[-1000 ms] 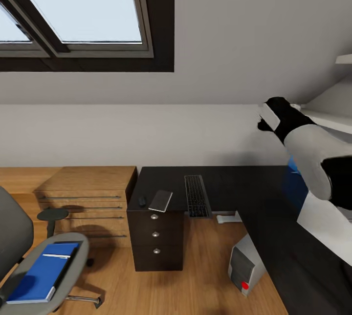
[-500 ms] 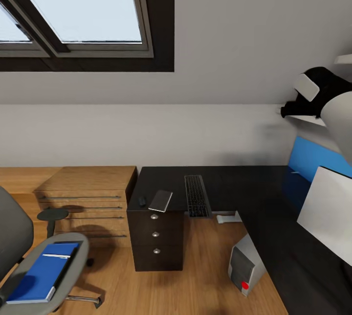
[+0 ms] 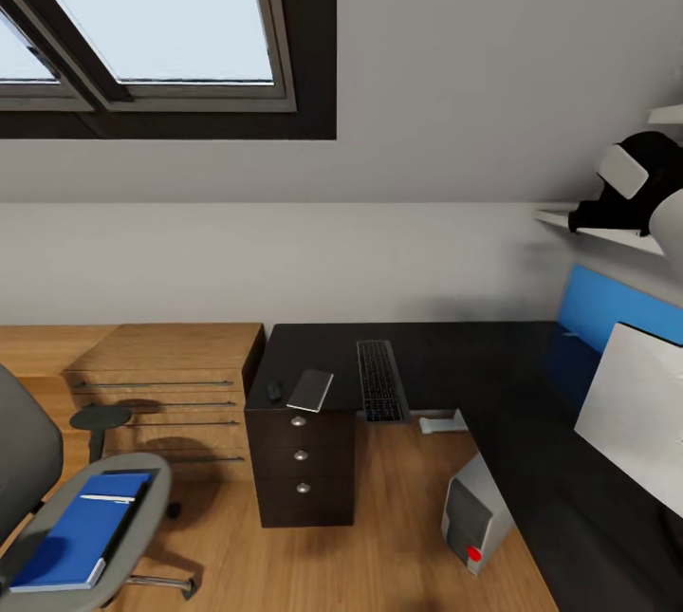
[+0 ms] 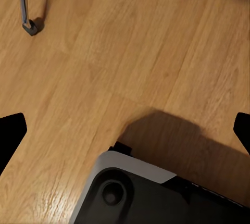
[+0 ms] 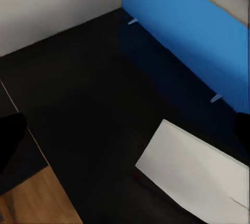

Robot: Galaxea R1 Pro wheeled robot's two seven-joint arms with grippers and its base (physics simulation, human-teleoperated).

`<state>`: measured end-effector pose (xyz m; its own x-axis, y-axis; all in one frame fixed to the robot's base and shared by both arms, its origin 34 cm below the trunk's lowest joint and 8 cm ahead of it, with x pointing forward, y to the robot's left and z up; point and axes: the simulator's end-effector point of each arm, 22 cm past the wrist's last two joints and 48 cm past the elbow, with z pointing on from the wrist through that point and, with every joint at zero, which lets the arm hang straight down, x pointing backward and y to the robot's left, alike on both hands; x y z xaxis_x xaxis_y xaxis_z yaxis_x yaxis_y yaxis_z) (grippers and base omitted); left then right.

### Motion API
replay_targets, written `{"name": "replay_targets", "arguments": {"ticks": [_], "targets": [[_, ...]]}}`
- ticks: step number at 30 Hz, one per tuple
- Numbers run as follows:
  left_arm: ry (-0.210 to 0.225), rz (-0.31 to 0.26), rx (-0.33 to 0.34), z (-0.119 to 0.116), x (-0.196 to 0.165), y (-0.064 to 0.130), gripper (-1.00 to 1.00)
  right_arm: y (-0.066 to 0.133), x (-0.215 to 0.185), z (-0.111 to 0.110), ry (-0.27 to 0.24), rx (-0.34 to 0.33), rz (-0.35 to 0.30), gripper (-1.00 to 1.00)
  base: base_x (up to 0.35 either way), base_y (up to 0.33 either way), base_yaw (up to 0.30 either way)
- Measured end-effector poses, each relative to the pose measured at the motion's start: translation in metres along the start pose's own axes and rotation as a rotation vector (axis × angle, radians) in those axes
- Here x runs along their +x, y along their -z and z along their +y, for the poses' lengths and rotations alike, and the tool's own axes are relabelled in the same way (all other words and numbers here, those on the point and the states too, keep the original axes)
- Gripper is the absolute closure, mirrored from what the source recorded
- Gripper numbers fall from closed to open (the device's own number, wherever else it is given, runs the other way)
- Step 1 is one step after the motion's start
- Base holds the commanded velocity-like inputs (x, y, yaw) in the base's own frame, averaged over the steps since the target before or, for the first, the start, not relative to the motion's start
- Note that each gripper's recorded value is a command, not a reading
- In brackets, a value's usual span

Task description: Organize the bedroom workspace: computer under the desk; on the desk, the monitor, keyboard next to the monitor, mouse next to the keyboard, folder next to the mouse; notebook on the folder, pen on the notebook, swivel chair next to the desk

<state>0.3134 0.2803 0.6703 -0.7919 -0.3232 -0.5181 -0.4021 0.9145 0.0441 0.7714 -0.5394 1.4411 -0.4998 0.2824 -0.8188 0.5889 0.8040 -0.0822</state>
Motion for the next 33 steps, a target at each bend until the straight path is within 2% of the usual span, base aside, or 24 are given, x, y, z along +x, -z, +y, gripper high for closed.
{"name": "replay_targets", "arguments": {"ticks": [10,18,21,23,28,33], "targets": [[0.000,-0.001,0.000,0.000,0.000,0.000,-1.00,-0.010,0.005,-0.026,-0.021,0.028,0.020,-1.00,0.000,0.000,-0.234],[-0.001,0.000,0.000,0.000,0.000,0.000,-1.00,-0.020,0.017,-0.031,-0.020,0.037,0.039,-1.00,0.000,0.000,-0.263],[-0.001,-0.001,0.001,0.000,0.000,0.000,-1.00,-0.022,0.020,-0.031,-0.018,0.035,0.044,-1.00,0.000,0.000,-0.245],[-0.001,-0.001,0.002,-0.001,0.000,0.000,-1.00,-0.026,0.025,-0.019,-0.015,-0.012,0.053,-1.00,0.000,0.000,-0.134],[0.000,-0.001,0.003,-0.001,0.000,0.000,-1.00,-0.041,0.046,-0.003,0.002,-0.060,0.080,-1.00,0.000,0.000,-0.049],[-0.001,-0.002,0.005,-0.001,-0.001,0.000,-1.00,-0.053,0.063,-0.003,0.014,-0.057,0.100,-1.00,0.000,0.000,-0.008]]}}
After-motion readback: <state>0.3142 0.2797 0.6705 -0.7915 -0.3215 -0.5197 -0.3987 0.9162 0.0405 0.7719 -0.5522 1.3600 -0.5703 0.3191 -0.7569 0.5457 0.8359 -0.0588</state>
